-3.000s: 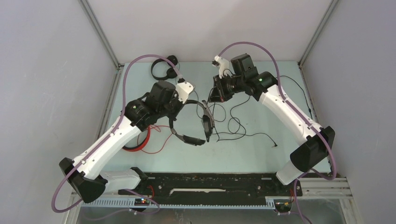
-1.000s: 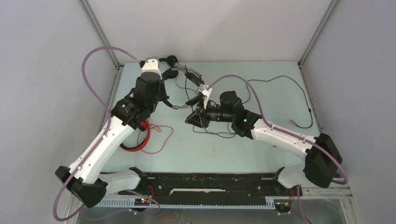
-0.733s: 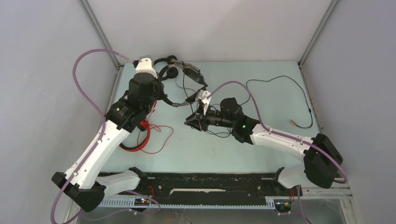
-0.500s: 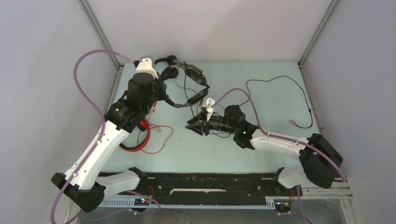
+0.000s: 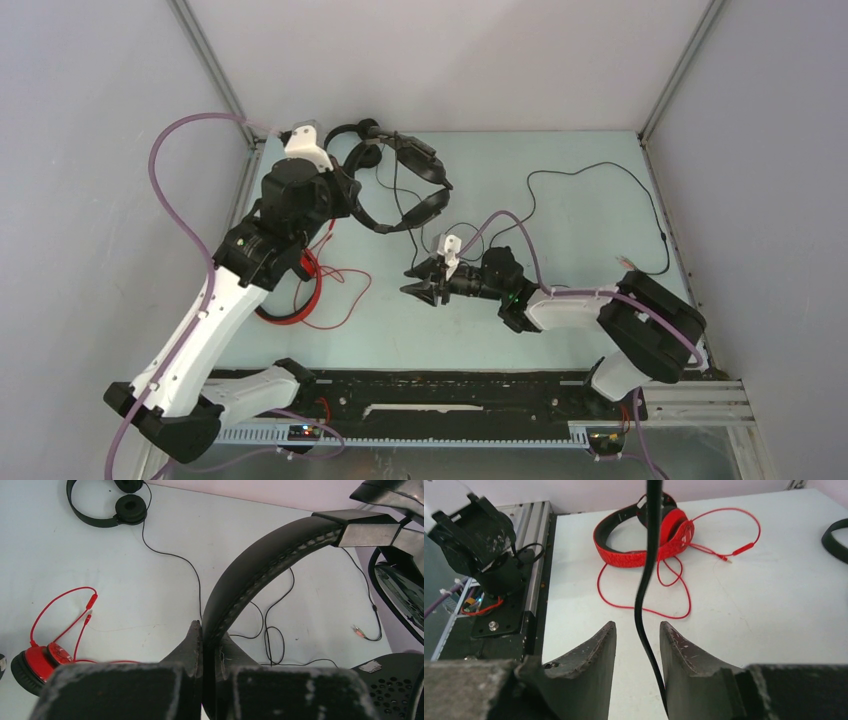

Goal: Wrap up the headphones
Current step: Wrap the headphones cable around the headphones.

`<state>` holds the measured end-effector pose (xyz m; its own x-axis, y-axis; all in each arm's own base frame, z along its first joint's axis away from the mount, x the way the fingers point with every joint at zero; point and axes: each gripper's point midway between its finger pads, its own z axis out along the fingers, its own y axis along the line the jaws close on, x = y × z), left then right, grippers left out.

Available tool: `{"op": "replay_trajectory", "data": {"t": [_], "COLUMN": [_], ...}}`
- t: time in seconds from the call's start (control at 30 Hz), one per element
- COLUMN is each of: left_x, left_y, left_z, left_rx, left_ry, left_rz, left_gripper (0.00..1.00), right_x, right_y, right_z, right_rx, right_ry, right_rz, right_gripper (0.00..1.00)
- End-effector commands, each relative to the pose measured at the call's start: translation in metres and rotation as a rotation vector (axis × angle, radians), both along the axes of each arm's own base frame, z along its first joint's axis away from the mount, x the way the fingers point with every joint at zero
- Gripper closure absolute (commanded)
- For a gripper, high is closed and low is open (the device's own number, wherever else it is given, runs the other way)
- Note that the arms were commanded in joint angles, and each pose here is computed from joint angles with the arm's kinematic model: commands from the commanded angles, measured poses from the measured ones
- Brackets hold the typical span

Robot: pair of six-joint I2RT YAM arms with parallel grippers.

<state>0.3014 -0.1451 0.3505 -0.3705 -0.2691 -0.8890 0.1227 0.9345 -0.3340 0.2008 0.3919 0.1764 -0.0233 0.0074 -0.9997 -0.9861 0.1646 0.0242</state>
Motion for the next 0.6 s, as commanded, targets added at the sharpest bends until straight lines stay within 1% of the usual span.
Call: {"op": "replay_trajectory", "data": {"t": [0.0, 0.1, 0.23, 0.33, 0.37, 0.4, 0.57], "left_x": [-0.004, -0.007, -0.010, -0.016, -0.018, -0.020, -0.025], "left_y": [-0.005, -0.005, -0.007, -0.013, -0.013, -0.012, -0.005], "left_z": [0.041, 0.043, 0.050, 0.058, 0.061, 0.065, 0.075], "left_rx": [-0.127, -0.136, -0.179, -0.226, -0.237, -0.245, -0.265], "left_ry": [-0.090, -0.090, -0.088, -0.094, -0.102, -0.109, -0.126], "left_rz": [-0.021, -0.028, -0.056, -0.100, -0.104, -0.109, -0.107], "left_gripper": [1.00, 1.00, 1.00, 1.00, 1.00, 1.00, 1.00], "right_x": [0.002, 0.002, 0.005, 0.008, 0.008, 0.010, 0.020], "right_y": [0.000, -0.004, -0.005, -0.005, -0.005, -0.006, -0.011], "right_z": [-0.007, -0.019, -0.035, -0.043, -0.044, -0.045, -0.047], "right_rx": [0.038, 0.034, 0.012, 0.008, 0.006, 0.005, 0.007], "right_ry": [-0.055, -0.034, -0.007, 0.016, 0.023, 0.026, 0.065], "right_rz": [0.020, 0.016, -0.001, -0.020, -0.025, -0.031, -0.079], "right_gripper": [0.59, 0.62, 0.73, 0.89, 0.98, 1.00, 1.00]}}
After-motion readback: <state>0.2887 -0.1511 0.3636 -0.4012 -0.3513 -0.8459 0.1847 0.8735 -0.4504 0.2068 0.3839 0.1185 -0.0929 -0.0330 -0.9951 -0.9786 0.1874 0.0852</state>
